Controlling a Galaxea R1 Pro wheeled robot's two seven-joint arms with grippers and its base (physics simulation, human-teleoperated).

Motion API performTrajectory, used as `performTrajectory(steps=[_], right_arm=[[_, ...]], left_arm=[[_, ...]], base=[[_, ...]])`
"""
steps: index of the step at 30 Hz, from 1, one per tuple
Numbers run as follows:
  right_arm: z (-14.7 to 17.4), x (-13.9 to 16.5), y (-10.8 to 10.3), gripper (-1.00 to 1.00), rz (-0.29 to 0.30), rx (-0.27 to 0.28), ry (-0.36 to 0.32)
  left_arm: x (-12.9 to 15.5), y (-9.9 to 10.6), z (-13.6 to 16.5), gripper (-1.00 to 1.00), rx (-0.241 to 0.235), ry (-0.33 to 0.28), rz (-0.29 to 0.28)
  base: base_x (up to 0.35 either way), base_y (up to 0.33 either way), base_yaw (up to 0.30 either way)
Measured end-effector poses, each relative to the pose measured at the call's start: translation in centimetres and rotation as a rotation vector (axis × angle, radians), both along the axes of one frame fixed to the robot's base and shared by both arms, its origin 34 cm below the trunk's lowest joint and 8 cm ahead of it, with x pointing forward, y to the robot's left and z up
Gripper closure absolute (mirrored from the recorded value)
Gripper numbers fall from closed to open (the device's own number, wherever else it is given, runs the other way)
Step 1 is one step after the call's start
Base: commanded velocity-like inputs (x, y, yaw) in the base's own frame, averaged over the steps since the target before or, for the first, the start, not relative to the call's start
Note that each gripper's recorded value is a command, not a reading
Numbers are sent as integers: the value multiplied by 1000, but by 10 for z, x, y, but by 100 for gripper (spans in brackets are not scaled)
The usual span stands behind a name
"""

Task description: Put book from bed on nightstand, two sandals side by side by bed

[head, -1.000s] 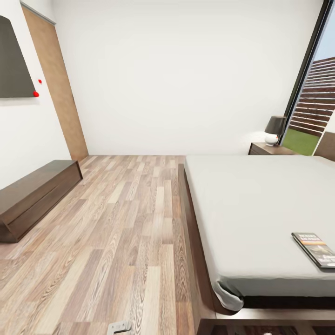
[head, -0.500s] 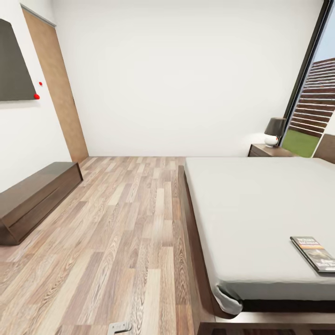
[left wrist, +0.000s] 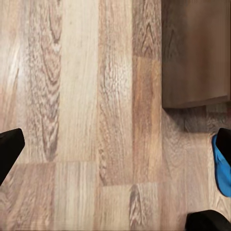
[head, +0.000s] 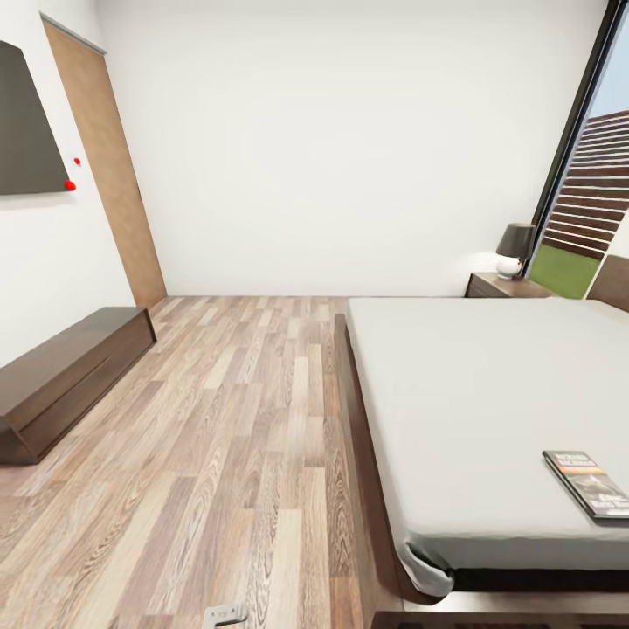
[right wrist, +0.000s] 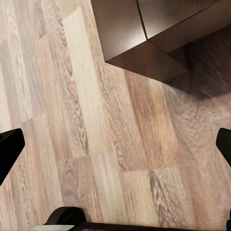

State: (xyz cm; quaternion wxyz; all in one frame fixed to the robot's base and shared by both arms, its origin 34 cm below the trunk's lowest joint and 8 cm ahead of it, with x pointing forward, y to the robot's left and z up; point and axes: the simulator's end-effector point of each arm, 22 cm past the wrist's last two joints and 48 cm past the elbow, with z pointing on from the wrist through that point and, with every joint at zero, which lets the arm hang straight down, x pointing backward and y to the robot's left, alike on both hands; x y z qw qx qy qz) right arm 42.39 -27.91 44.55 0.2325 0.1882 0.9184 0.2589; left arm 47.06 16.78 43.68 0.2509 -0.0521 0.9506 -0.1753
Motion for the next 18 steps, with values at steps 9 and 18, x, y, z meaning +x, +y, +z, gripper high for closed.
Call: performTrajectory(steps=[9,18], right_arm=[[17,2,-1,-100,-3,1,0],[33,3,0,-100,-2,1,0]], left_arm=[[0,0,16,-100,0,2,0],[1,0,33,-100,0,3,0]], base=[[0,0,0],[0,0,0]])
